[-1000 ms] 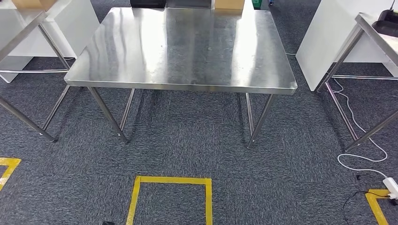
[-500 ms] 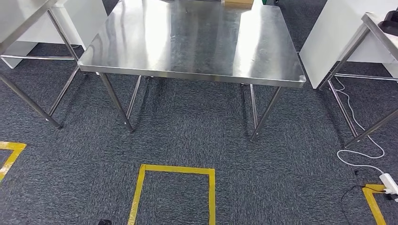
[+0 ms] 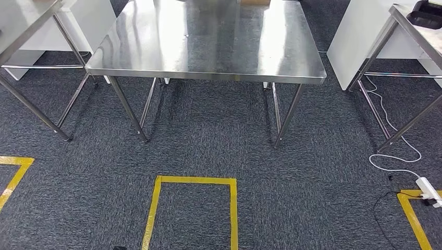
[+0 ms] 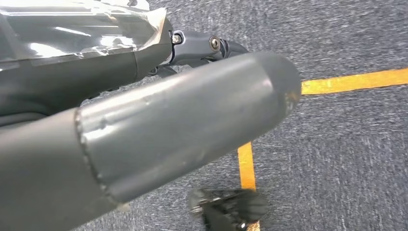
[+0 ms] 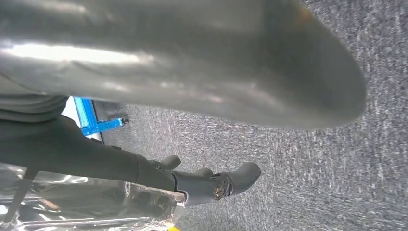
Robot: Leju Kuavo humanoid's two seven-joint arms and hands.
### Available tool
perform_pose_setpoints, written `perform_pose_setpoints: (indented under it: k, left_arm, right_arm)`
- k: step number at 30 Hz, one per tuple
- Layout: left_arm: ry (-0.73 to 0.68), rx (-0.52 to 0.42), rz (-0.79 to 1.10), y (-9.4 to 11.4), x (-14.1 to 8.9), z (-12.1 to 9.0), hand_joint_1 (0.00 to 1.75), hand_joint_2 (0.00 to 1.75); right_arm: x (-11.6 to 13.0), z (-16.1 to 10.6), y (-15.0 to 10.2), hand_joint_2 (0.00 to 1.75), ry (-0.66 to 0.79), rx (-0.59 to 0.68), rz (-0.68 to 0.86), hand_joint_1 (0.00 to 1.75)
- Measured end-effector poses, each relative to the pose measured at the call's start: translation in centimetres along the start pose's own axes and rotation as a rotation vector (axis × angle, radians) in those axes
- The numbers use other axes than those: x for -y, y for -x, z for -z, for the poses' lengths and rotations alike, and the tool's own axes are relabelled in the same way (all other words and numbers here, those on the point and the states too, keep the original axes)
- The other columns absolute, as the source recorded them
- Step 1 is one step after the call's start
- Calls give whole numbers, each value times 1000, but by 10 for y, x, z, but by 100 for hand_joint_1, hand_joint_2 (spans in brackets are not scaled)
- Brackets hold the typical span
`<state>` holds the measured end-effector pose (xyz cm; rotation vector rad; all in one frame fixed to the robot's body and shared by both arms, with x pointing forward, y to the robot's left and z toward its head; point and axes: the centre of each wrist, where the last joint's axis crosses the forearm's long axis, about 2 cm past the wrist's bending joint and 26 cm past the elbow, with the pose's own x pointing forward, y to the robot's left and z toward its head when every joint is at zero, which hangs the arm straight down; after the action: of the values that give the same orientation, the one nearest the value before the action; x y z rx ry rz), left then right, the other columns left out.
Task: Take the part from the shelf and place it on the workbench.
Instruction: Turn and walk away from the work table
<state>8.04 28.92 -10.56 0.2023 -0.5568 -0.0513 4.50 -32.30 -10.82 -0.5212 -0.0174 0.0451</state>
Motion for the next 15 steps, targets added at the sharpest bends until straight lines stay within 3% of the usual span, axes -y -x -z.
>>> perform_pose_setpoints:
  k: [15]
  left_arm:
    - [8,4,13,-5,2,1,0,0]
  right_arm:
    - [0,0,2,0,-7,-6,17,0]
